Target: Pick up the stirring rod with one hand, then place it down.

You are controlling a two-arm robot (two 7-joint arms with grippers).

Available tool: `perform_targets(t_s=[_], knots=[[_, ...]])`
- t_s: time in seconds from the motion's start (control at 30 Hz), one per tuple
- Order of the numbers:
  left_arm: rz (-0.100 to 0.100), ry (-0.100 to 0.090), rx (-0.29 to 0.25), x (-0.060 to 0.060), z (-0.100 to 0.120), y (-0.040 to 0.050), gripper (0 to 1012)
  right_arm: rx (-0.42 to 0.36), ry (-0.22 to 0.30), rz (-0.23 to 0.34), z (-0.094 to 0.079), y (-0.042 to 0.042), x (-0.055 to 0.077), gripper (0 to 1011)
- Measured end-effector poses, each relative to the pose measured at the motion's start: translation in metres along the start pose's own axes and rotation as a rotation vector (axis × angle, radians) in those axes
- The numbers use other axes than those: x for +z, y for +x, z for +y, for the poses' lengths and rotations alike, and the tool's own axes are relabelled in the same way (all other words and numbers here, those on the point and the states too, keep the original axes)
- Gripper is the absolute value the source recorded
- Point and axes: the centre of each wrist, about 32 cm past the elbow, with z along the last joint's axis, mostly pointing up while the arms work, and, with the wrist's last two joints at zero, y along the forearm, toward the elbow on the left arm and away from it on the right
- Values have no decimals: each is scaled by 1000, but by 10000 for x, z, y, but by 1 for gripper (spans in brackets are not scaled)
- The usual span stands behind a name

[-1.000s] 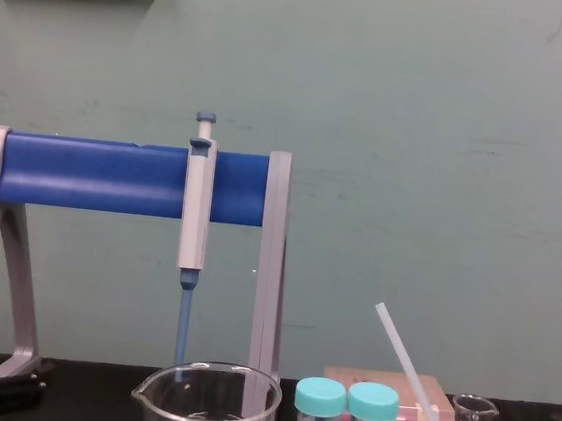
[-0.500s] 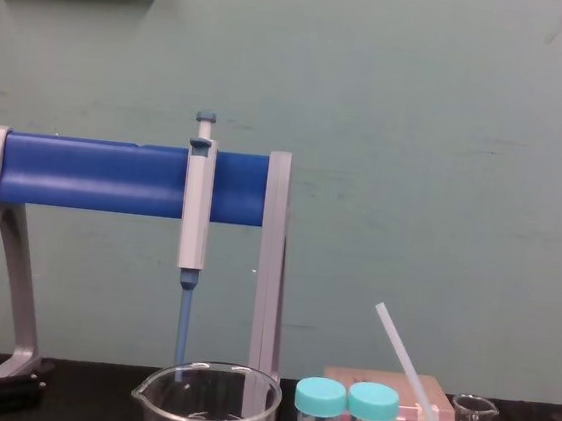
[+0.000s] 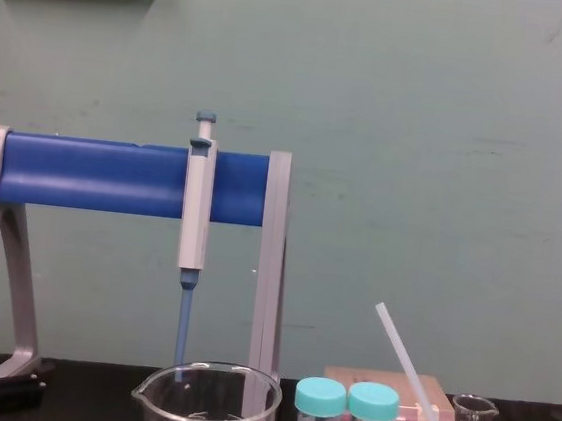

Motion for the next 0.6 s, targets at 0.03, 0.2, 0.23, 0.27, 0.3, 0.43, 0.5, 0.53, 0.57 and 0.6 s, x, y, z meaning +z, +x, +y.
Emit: perform_targets(t_s=[0.03,0.2,0.23,0.27,0.3,0.43,0.5,0.53,0.57,0.6], knots=[[0,0,0,0,0,0,1000,1,1,6,1,6,2,1000],[0,0,0,0,0,0,1000,22,27,85,2,36,62,1000],[0,0,0,0,0,0,1000,26,32,98,2,40,74,1000],[0,0,0,0,0,0,1000,31,37,112,2,43,87,1000],[0,0,0,0,0,0,1000,42,48,140,1,51,112,1000],[0,0,0,0,0,0,1000,96,87,228,3,73,215,1000],[0,0,0,0,0,0,1000,118,99,252,6,79,249,1000],[0,0,0,0,0,0,1000,129,105,261,7,81,263,1000],[0,0,0,0,0,0,1000,149,116,274,11,83,291,1000],[0,0,0,0,0,0,1000,149,116,274,11,83,291,1000]])
